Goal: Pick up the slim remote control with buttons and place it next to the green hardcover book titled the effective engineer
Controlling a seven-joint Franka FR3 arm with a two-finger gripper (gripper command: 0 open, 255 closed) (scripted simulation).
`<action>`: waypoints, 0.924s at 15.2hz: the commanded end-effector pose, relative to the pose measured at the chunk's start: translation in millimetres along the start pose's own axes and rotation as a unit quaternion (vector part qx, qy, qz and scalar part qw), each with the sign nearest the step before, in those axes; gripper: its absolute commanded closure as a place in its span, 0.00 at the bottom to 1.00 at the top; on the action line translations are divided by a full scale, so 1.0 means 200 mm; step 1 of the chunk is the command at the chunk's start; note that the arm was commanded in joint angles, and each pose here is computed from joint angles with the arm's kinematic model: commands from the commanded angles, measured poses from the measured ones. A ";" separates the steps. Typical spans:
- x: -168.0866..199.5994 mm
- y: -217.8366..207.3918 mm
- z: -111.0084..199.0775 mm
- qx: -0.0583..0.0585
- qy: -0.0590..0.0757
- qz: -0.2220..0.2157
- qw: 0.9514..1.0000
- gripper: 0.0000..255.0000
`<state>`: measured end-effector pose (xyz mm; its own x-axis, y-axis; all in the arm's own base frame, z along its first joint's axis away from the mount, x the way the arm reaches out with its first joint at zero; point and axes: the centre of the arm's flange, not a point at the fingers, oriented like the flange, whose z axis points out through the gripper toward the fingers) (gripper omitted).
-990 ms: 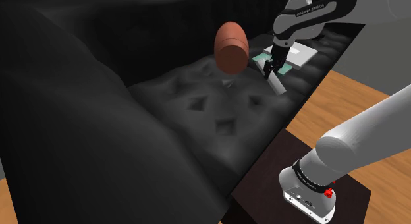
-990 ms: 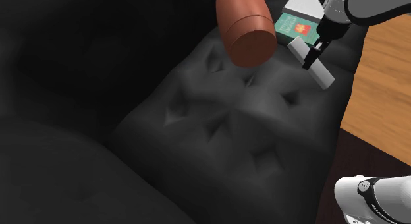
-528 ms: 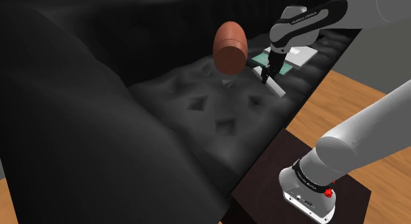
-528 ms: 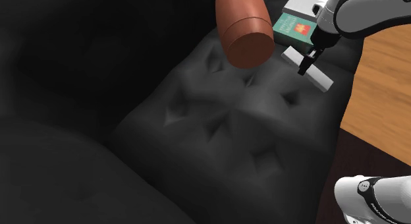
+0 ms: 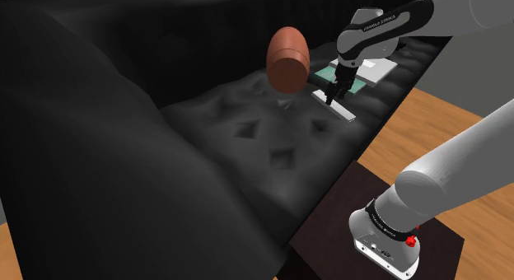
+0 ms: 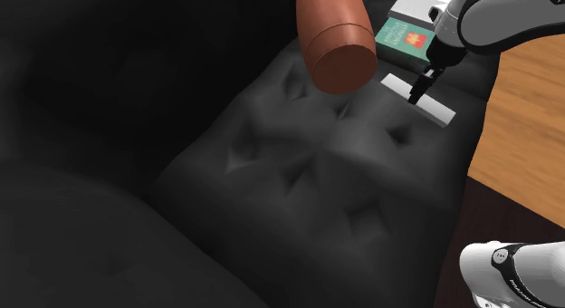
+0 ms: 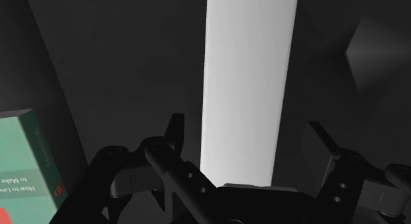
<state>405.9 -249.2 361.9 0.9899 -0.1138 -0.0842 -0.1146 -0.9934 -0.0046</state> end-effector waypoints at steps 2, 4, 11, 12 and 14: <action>0.00 0.00 0.00 0.000 0.000 0.000 1.000 0.00; 0.00 0.00 0.00 0.000 0.000 0.000 1.000 0.00; 0.00 0.00 -0.25 0.000 0.000 0.000 1.000 0.00; 0.00 0.00 -0.25 0.000 0.000 0.000 1.000 0.00; 0.00 0.00 -0.25 0.000 0.000 0.000 1.000 0.00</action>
<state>410.0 -249.8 411.6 0.9899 -0.1138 -0.0840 -0.1146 -0.9934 -0.0045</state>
